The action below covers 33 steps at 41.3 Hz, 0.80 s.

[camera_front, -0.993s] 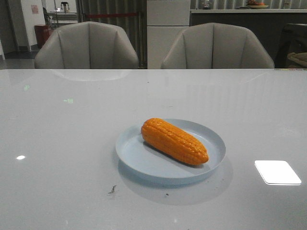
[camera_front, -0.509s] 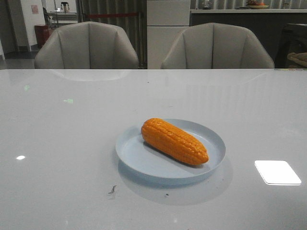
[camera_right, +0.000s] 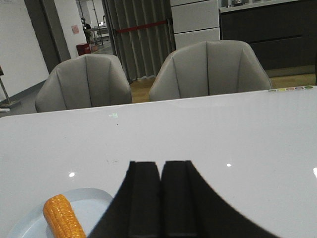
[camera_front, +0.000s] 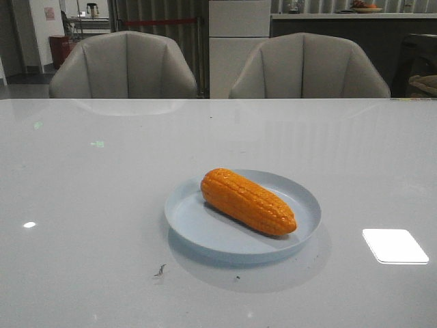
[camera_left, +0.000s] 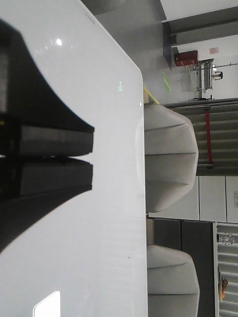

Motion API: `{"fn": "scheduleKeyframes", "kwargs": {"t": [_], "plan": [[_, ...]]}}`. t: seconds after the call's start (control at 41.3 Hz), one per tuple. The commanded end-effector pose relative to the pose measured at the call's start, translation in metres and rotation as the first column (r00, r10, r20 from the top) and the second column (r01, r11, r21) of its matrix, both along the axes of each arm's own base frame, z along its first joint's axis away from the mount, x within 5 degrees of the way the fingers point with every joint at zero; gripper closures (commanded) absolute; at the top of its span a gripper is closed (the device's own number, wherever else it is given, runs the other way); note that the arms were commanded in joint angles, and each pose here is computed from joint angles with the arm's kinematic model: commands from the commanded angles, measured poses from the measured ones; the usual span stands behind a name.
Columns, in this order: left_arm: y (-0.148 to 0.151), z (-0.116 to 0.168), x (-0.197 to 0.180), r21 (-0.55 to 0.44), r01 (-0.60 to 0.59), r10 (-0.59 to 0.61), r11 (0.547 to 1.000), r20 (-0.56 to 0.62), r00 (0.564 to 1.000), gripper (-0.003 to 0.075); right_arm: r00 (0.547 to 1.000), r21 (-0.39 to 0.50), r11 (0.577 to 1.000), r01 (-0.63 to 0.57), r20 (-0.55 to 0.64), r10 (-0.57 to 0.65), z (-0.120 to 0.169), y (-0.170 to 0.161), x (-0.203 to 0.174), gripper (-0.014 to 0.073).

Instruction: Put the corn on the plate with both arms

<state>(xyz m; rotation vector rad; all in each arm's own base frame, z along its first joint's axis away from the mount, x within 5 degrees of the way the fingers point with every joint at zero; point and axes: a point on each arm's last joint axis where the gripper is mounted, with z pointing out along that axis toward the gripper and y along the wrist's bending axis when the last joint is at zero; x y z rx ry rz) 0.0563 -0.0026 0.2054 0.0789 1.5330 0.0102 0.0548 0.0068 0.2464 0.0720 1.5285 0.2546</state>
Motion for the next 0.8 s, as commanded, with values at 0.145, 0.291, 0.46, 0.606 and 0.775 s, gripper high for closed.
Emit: {"fn": "scheduleKeyframes", "kwargs": {"t": [0.145,0.291,0.46,0.606,0.775], "plan": [[0.000,-0.003,0.000,-0.019,-0.002,0.003,1.000,0.073,0.997,0.0627,0.999,0.020,1.000,0.012,0.039,-0.012,-0.035,-0.001,-0.001,0.0538],[0.000,-0.003,0.000,-0.019,-0.002,0.003,1.000,0.073,0.997,0.0627,1.000,0.015,1.000,0.008,-0.008,-0.008,-0.040,-0.001,-0.001,0.0538],[0.000,-0.003,0.000,-0.019,-0.002,0.003,1.000,0.073,0.997,0.0627,1.000,0.014,1.000,0.008,-0.011,-0.008,-0.041,-0.001,-0.001,0.0538],[0.000,-0.003,0.000,-0.019,-0.002,0.003,1.000,0.073,0.997,0.0627,1.000,0.014,1.000,0.008,-0.011,-0.008,-0.041,-0.001,-0.001,0.0538],[0.000,-0.003,0.000,-0.019,-0.002,0.003,1.000,0.073,0.997,0.0627,1.000,0.014,1.000,0.008,-0.011,-0.008,-0.041,-0.001,-0.001,0.0538]]}}
